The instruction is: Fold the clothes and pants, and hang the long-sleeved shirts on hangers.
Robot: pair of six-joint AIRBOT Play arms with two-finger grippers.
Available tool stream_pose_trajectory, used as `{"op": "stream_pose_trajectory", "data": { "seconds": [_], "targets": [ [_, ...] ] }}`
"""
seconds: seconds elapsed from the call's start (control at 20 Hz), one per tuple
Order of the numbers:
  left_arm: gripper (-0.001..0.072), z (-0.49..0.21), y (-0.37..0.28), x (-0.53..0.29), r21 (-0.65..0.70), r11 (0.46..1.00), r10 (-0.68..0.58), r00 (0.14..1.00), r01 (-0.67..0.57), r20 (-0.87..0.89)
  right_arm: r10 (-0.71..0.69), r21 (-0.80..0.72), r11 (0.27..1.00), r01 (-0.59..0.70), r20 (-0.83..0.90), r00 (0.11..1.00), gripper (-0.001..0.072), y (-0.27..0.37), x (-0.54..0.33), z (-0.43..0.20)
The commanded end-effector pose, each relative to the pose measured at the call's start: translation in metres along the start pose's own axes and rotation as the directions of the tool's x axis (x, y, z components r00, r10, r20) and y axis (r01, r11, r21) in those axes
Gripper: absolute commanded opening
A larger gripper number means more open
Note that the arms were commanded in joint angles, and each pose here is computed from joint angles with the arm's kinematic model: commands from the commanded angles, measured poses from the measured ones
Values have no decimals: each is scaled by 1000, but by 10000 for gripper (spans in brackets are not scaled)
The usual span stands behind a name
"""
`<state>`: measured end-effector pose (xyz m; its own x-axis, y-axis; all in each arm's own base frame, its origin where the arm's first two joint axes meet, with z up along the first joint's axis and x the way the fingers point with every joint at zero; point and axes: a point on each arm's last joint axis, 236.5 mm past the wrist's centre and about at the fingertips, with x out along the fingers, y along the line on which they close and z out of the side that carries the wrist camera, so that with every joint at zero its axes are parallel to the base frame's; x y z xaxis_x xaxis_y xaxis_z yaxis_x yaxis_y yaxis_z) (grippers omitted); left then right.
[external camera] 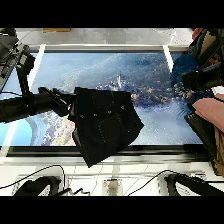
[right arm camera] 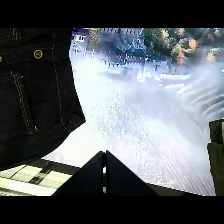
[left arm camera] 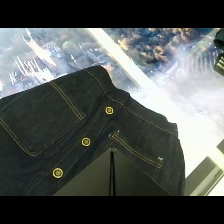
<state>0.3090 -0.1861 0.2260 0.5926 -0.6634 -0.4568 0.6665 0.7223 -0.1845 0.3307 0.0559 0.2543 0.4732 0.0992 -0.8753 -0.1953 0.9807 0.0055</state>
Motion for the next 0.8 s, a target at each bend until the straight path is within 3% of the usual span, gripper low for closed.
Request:
{"op": "stream_pose_trajectory", "data": {
  "seconds": [0.0,0.6,0.75],
  "targets": [
    [7,0,0,0,1,1000,1,1000,-1,1,1,-1,1000,-1,0,1000,42,0,0,0],
    [7,0,0,0,0,1000,1,1000,-1,1,1,-1,1000,-1,-1,1000,42,0,0,0],
    [7,4,3,0,0,1000,11,1000,-11,17,-19,-54,998,29,185,983,42,-5,-3,45]
  ]
}}
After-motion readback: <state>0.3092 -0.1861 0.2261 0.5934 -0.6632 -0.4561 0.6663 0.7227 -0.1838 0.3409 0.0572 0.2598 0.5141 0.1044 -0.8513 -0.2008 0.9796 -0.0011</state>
